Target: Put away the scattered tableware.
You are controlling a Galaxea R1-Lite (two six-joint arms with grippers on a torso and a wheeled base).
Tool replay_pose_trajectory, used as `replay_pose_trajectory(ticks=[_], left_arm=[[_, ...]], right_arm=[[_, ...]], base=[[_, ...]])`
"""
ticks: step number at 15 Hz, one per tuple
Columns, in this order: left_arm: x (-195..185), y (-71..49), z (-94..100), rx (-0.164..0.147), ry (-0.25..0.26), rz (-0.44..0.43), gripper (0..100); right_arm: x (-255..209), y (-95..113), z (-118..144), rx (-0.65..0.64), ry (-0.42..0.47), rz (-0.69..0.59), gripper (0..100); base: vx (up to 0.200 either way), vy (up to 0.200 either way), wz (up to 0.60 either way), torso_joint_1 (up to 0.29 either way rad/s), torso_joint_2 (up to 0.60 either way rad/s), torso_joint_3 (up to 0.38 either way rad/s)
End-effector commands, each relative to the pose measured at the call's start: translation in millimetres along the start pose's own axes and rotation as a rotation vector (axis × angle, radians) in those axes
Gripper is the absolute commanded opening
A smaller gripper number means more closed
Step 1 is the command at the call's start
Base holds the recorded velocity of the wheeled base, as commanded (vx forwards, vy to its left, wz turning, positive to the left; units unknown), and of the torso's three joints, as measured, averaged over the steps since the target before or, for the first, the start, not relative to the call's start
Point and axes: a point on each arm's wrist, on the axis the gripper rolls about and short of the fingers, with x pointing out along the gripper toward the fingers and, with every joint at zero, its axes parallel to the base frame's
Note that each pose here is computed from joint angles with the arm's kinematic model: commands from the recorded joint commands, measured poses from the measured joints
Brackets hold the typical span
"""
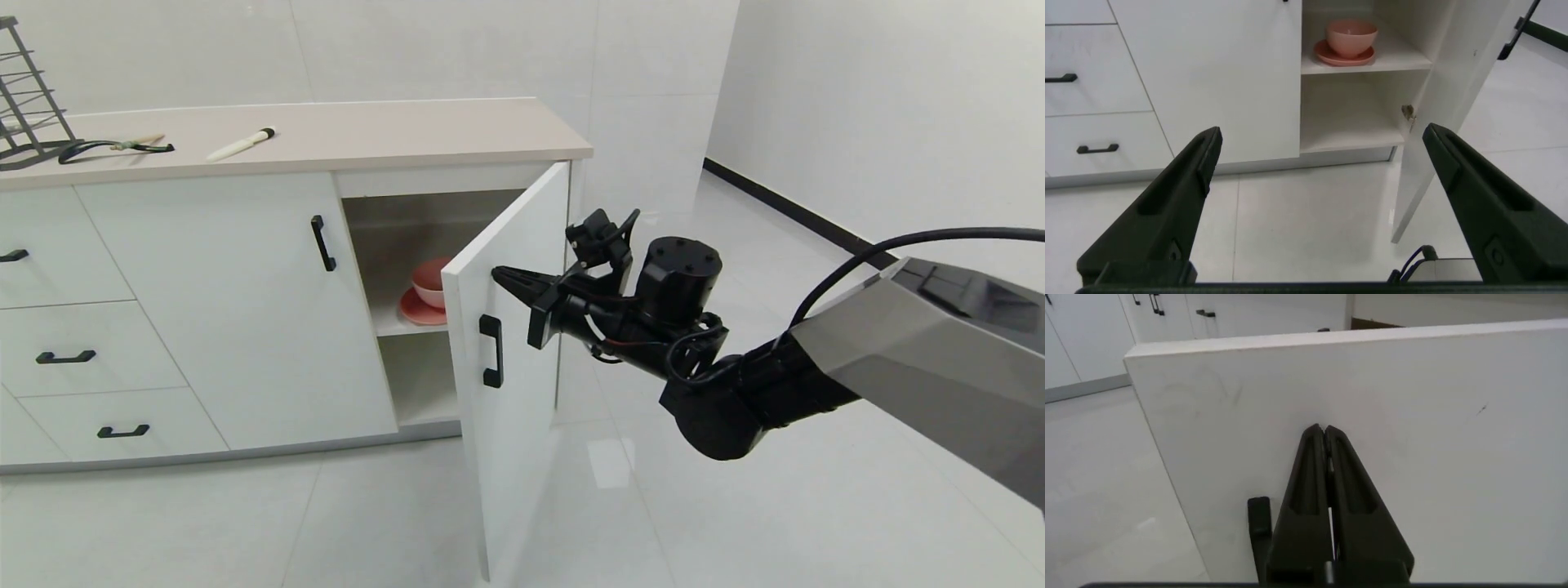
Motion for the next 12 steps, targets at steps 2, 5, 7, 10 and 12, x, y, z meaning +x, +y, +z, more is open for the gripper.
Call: replay_pose_trajectory(ticks=[2, 5, 7, 10, 12], left_arm=[[0.0, 0.0, 0.0, -0.001, 0.0, 0.0, 100], [0.0, 0.0, 0.0, -0.001, 0.0, 0.0, 100], [0.0, 0.0, 0.0, -0.001, 0.0, 0.0, 100], [0.0, 0.0, 0.0, -0.001, 0.0, 0.0, 100], [0.0, 0.0, 0.0, -0.001, 0.0, 0.0, 100]], right_arm=[[10.4, -4.6, -11.5, -0.002, -0.005, 0.001, 0], [28.1, -13.9, -28.4, -0.015, -0.034, -0.004, 0], [36.6, -17.7, -38.5, -0.021, -0.048, -0.002, 0], [43.7, -25.4, -36.9, -0.042, -0.089, -0.013, 0], [40.7, -31.2, -29.2, -0.07, -0.149, -0.023, 0]], base=[[0.0, 0.0, 0.0, 0.0, 0.0, 0.0], [0.0, 0.0, 0.0, 0.0, 0.0, 0.0], [0.0, 0.0, 0.0, 0.0, 0.0, 0.0], [0.0, 0.0, 0.0, 0.0, 0.0, 0.0], [0.0, 0.0, 0.0, 0.0, 0.0, 0.0]])
